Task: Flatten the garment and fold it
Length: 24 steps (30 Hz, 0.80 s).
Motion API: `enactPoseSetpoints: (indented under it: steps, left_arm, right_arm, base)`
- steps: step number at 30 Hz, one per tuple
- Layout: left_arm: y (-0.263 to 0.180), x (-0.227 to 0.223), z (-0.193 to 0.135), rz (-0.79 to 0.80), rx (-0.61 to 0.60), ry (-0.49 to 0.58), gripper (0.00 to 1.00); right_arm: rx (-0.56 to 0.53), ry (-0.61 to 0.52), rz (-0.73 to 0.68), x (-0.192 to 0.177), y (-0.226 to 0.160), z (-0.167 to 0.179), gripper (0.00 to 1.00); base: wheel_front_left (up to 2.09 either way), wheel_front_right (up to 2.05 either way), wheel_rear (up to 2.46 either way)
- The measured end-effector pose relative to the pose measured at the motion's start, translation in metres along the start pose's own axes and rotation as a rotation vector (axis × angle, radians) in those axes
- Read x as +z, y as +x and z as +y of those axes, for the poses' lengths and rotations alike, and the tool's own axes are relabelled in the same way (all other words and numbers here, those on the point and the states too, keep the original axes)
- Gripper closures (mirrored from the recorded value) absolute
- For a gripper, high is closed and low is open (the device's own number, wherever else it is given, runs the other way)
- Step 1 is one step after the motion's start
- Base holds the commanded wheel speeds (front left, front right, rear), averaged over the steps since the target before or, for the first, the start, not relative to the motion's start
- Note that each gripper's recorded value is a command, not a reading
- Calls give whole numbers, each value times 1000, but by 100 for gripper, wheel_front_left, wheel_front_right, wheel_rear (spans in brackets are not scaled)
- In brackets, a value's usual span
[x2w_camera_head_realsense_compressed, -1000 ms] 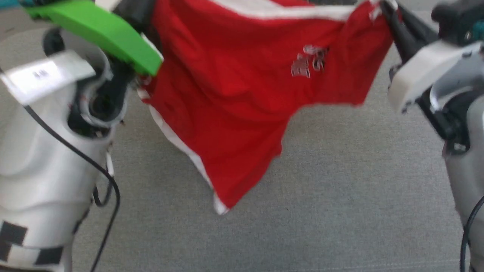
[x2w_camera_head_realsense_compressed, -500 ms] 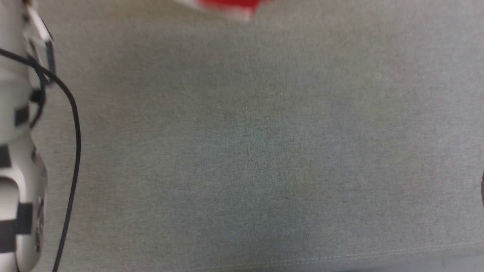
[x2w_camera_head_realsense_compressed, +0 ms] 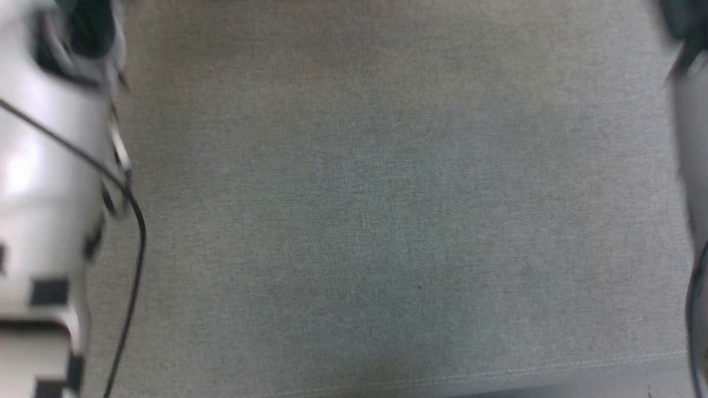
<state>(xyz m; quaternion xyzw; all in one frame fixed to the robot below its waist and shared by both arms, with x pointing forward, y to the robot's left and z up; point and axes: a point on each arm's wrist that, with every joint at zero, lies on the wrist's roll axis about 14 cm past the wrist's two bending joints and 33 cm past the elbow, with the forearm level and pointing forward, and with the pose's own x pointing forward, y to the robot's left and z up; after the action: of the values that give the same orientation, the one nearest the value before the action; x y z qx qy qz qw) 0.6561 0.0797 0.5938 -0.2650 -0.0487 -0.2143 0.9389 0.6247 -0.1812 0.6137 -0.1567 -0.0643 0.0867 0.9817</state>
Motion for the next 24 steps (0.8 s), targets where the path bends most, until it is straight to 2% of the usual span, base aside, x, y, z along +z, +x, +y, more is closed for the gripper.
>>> enactPoseSetpoints:
  steps: [6, 13, 19, 24]
  left_arm:
    - [-77, -80, 9, 275, 47, -31, 100]
    - [-187, -136, 2, 537, 141, -115, 100]
    - [-273, -161, -10, 716, 221, -144, 100]
    - [-318, -166, -26, 785, 249, -193, 100]
  right_arm:
    - [110, 134, 203, -63, -67, 42, 100]
    - [205, 254, 456, -113, -172, 84, 100]
    - [271, 314, 606, -128, -247, 112, 100]
    - [283, 336, 695, -131, -288, 122, 100]
  base:
    - [0, 0, 0]
    - [0, 0, 0]
    - [0, 0, 0]
    - [0, 0, 0]
